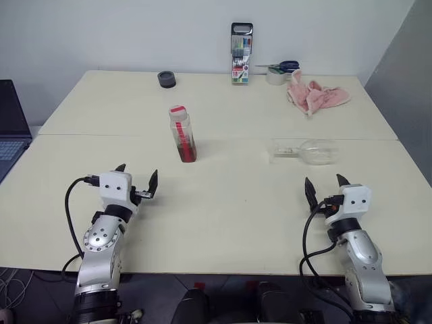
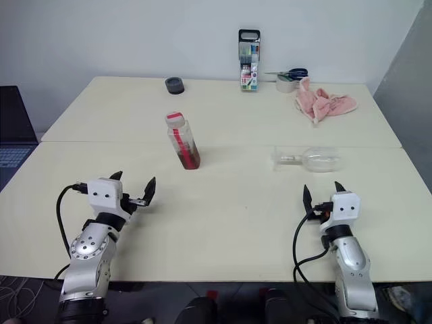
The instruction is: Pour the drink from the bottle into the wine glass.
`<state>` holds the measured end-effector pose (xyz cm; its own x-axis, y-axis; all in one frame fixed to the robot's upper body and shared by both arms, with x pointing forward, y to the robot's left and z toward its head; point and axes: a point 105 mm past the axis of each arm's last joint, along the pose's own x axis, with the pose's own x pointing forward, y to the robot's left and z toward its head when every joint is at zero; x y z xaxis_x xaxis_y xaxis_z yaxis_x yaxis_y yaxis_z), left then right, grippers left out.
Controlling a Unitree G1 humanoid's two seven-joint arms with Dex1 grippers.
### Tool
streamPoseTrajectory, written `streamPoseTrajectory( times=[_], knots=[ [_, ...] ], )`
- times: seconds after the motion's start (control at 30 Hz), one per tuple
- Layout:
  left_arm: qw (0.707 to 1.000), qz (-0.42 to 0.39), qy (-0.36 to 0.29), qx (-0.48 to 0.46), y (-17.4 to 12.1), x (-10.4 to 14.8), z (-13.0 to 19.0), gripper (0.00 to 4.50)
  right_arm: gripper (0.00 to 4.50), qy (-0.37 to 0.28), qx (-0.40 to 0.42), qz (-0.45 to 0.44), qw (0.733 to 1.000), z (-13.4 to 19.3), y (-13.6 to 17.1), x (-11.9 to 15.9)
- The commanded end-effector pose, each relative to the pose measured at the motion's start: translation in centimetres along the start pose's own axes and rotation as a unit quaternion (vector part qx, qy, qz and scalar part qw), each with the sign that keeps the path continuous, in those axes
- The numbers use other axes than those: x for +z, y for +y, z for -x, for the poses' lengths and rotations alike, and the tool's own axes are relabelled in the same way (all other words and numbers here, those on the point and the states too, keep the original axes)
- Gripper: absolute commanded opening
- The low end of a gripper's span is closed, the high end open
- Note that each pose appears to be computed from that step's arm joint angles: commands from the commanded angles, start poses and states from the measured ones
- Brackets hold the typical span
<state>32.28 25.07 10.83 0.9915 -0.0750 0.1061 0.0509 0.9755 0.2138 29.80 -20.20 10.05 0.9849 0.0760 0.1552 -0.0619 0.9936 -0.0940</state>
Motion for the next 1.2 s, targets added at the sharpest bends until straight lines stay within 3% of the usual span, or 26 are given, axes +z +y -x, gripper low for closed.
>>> streamPoseTrajectory(
  times=[0.03, 0.9, 1.2],
  knots=[
    [0.999, 0.011, -0.036, -0.005, -0.2, 1.8, 0.0, 4.48, 4.50, -0.026, -0.002, 0.005, 1.000, -0.1, -0.3, 1.4],
    [0.996, 0.027, -0.075, -0.033, -0.9, 3.3, 0.6, 4.48, 4.50, -0.033, 0.018, 0.008, 0.999, -0.4, 0.4, 1.8],
    [0.997, 0.049, -0.056, -0.035, -0.8, 2.3, 0.5, 4.48, 4.50, -0.039, 0.029, 0.016, 0.999, -0.4, 0.6, 2.1]
  ],
)
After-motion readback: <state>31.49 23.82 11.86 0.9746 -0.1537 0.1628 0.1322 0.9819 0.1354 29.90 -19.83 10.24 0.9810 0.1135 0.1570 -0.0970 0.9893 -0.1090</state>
